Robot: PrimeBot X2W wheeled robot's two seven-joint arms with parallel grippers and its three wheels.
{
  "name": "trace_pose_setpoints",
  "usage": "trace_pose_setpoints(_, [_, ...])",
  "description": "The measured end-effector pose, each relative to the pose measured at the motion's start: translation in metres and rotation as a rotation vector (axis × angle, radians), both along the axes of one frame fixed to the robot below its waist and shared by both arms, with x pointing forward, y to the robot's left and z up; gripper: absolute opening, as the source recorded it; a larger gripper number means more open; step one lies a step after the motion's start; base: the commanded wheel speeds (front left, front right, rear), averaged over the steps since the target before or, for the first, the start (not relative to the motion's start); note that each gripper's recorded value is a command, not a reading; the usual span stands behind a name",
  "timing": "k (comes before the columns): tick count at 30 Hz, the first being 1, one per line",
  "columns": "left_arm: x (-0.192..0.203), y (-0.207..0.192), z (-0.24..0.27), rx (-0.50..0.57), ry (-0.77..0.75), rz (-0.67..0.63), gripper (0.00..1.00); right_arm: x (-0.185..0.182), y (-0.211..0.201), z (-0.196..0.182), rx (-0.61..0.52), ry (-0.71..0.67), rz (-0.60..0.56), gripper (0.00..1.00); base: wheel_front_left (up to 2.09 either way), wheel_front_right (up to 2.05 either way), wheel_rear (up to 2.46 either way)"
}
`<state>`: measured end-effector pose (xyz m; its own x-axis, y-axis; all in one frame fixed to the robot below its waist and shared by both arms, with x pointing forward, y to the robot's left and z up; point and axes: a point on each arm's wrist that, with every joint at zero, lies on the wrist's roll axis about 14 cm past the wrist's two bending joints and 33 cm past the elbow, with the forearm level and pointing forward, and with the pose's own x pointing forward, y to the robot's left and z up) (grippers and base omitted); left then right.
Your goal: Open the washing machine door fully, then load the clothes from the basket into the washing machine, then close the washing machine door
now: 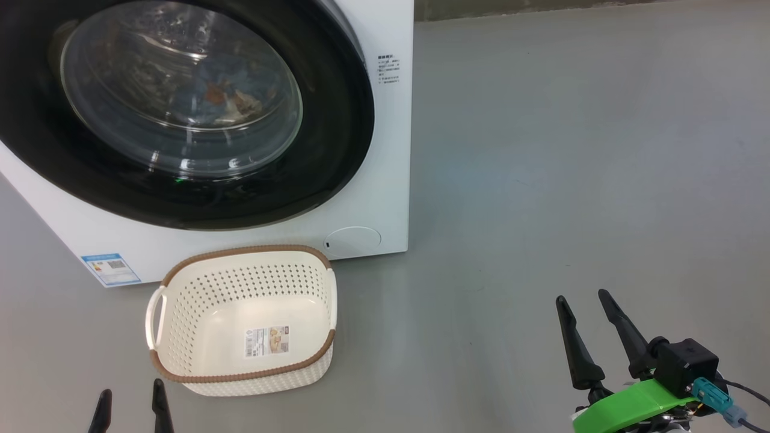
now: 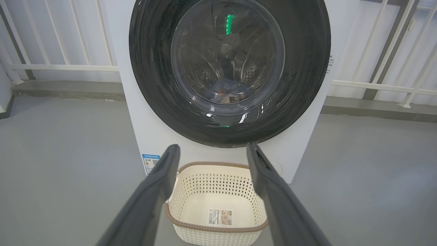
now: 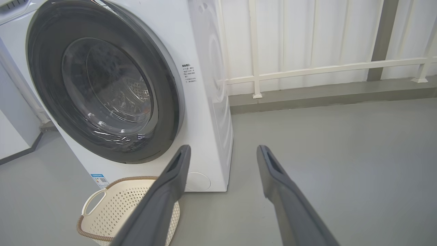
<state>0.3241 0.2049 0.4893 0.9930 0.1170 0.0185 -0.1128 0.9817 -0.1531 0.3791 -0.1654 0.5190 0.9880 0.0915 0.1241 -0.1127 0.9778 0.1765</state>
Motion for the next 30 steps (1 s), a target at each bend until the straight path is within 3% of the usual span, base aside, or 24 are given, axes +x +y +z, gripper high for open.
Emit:
trace_pose_setpoints(16, [-0.002, 0.000, -0.001, -0.002, 0.001, 0.001, 1.00, 0.002, 0.004, -0.001, 0.015, 0.003, 0.010, 1.00, 0.00, 0.00, 0.00])
trace_pose_setpoints(17, [-0.002, -0.001, 0.000, -0.004, 0.000, -0.007, 0.00, 0.002, 0.004, 0.000, 0.015, 0.002, 0.010, 0.00, 0.00, 0.00, 0.00])
trace_pose_setpoints(23, [-0.006, -0.007, -0.018, -0.040, 0.058, -0.010, 0.00, -0.006, 0.004, -0.028, 0.025, 0.088, 0.008, 0.00, 0.00, 0.00, 0.00])
trace_pose_setpoints(30, [-0.006, -0.006, -0.024, -0.117, 0.080, 0.005, 0.00, -0.006, 0.001, -0.030, 0.096, 0.109, -0.005, 0.00, 0.00, 0.00, 0.00])
